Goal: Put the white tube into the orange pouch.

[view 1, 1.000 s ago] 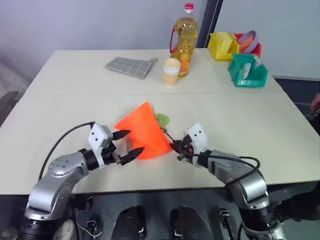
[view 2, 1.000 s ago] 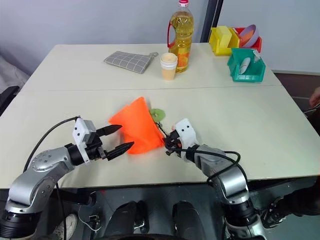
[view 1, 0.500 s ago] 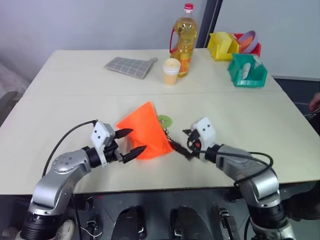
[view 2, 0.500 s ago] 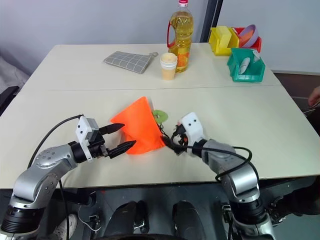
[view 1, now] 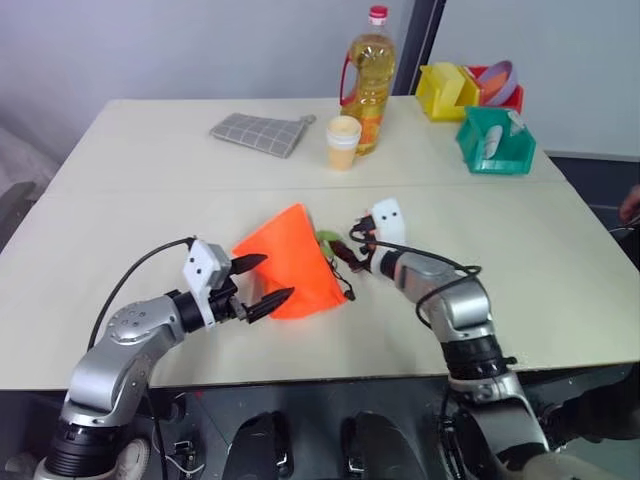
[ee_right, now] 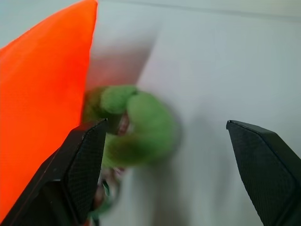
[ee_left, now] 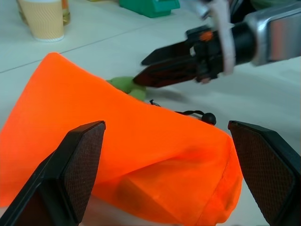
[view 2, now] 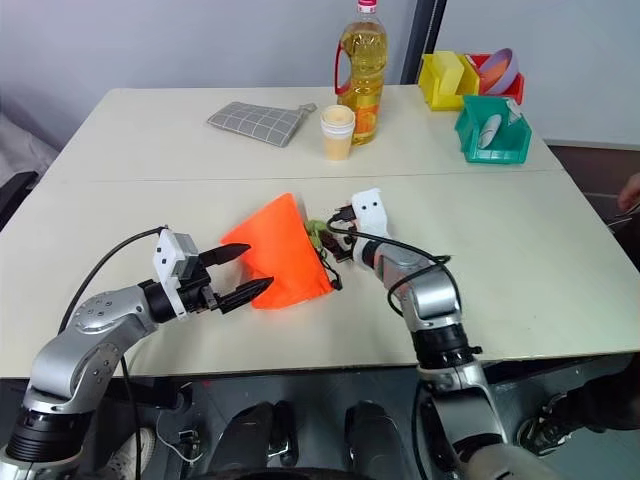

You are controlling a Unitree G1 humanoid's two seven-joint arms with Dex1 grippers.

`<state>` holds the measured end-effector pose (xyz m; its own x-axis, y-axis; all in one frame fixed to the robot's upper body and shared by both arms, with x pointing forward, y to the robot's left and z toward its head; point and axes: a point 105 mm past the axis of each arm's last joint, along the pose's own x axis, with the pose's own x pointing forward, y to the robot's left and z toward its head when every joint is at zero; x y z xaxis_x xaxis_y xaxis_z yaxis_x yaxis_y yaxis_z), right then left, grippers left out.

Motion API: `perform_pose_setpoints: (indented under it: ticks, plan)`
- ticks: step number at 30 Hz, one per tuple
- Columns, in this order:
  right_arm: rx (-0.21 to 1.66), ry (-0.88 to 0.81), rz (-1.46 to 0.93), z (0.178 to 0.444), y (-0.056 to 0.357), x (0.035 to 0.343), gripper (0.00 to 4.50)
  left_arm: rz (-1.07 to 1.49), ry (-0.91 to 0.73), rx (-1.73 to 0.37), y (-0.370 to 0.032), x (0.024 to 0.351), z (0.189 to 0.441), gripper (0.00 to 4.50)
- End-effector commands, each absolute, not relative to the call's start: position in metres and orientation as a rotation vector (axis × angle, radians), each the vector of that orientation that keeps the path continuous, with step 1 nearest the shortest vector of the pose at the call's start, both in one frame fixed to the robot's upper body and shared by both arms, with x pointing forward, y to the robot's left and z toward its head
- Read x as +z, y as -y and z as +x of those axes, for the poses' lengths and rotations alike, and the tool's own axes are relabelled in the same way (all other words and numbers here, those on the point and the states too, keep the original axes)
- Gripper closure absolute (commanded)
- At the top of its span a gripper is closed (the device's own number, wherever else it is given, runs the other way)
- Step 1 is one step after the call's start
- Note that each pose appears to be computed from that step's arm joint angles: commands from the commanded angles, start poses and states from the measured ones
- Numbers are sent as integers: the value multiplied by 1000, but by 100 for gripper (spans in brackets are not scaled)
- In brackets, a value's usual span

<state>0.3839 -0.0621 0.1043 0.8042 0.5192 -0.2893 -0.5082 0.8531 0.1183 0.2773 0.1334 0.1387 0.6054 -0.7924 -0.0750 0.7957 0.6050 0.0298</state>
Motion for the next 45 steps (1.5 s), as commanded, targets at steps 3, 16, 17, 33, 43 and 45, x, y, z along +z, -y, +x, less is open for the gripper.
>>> perform_pose_setpoints:
  ticks: [3,16,17,33,43,45]
  plan:
    - [570,-276,28,386,56,111,163,78,-7,-905,-134,148,275,1]
    - [543,24,125,343,116,182,437,49,6,-906,-134,151,284,1]
    - [545,56,150,335,122,192,437,43,8,-918,-133,152,286,1]
    - [674,152,183,302,104,223,445,-151,-43,-1147,-114,161,319,1]
    - [724,164,136,301,85,226,445,-65,-85,-1282,-99,154,315,1]
    - [751,177,137,299,78,230,445,-46,-82,-1281,-100,154,315,1]
